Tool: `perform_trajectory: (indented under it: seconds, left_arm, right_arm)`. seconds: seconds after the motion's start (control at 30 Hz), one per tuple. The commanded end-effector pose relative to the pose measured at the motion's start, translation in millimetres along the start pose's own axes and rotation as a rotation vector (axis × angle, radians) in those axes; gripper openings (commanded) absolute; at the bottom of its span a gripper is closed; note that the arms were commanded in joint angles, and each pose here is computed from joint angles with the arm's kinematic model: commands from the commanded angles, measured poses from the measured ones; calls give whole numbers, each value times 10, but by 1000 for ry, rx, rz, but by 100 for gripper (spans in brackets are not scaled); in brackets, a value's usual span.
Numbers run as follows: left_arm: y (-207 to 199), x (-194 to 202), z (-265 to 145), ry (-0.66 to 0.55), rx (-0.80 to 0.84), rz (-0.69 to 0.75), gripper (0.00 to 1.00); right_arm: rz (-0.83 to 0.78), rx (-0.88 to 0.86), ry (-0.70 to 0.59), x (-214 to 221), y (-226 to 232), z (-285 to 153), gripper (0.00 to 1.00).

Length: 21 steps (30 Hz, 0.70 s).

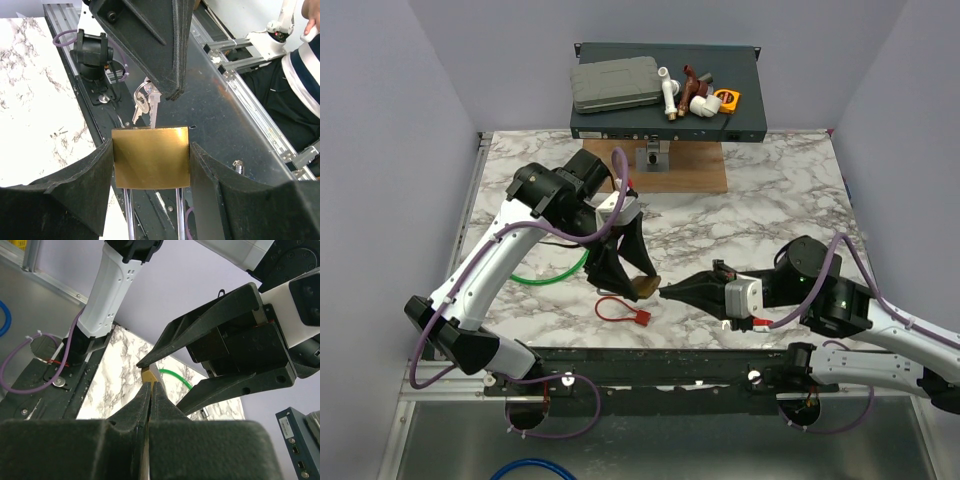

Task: Unlock with the key
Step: Unlock the lock.

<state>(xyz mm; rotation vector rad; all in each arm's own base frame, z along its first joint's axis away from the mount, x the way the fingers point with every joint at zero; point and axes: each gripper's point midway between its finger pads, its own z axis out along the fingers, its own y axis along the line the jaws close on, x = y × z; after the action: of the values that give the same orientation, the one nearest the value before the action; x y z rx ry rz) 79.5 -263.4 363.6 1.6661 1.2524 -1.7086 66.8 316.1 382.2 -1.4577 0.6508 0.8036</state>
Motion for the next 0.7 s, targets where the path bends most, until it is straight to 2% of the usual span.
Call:
perform_trajectory:
  seconds: [0.0, 0.67]
  left_arm:
    - [-327, -279, 39, -120, 85, 58, 0]
    - [-356, -470, -51, -214, 95, 43, 0]
  right_arm:
    - [88, -53, 84, 395, 179, 62, 1]
    - [59, -33, 37, 477, 176, 24, 1]
